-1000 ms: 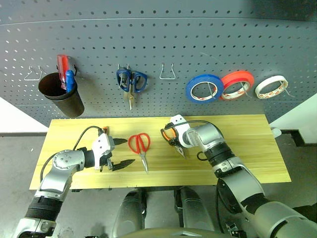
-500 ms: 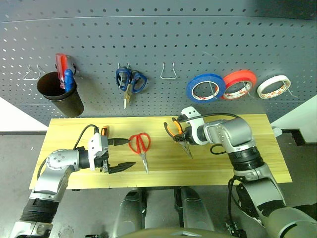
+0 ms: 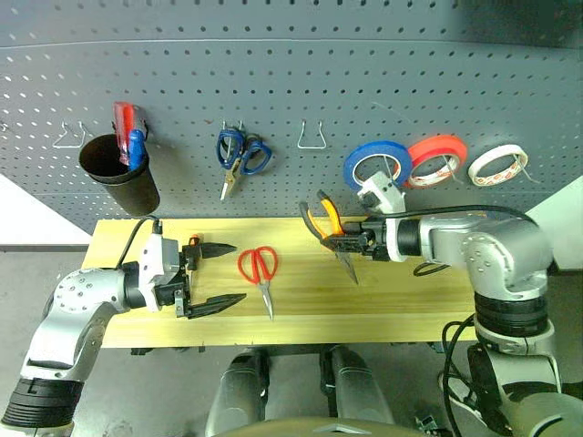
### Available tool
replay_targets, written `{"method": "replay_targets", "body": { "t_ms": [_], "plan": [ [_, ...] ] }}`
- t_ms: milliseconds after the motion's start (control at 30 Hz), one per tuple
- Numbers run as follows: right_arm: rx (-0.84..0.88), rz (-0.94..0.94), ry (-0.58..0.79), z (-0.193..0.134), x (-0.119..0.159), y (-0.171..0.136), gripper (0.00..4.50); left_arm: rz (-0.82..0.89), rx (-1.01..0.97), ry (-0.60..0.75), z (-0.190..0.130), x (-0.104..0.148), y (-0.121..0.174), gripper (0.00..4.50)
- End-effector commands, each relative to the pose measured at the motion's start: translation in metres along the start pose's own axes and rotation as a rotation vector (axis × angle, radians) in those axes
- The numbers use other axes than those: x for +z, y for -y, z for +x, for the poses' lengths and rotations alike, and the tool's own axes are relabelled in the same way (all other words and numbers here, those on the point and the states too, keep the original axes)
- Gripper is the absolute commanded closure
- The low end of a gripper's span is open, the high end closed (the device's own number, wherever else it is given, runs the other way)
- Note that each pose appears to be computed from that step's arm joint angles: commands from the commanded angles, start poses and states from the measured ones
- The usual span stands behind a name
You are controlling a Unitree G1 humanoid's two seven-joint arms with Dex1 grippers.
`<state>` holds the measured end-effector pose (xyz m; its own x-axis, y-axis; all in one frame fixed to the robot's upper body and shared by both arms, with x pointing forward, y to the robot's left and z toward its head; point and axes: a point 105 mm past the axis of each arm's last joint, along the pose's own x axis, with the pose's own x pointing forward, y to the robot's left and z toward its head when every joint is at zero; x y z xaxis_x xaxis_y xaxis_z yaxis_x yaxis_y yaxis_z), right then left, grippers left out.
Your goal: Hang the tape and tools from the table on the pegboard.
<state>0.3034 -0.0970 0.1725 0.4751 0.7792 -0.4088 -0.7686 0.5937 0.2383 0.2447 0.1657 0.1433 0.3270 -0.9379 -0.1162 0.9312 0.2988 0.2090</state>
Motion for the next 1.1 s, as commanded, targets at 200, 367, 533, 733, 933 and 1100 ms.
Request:
{"method": "replay_targets", "body": {
  "t_ms": [200,367,533,733,933,1100],
  "plan": [
    [0.009,-0.097,0.407,-0.020,0.081,-0.018,2.54,0.066,0.108,0.105,-0.005,0.029,-0.023,0.00],
    [0.010,-0.141,0.583,-0.029,0.111,-0.027,2.54,0.087,0.137,0.129,-0.006,0.034,-0.033,0.00],
    [-0.021,-0.163,0.697,-0.025,0.134,-0.028,2.54,0.077,0.129,0.170,-0.006,0.046,-0.040,0.00],
    [-0.122,-0.190,0.752,-0.002,0.146,-0.010,2.55,0.114,0.151,0.188,-0.011,0.058,-0.054,0.00],
    [-0.173,-0.233,0.770,0.022,0.151,0.000,2.55,0.094,0.173,0.222,-0.015,0.074,-0.065,0.00],
    [-0.215,-0.314,0.801,0.037,0.160,-0.002,2.56,0.079,0.174,0.221,-0.016,0.080,-0.067,0.00]
  ]
}}
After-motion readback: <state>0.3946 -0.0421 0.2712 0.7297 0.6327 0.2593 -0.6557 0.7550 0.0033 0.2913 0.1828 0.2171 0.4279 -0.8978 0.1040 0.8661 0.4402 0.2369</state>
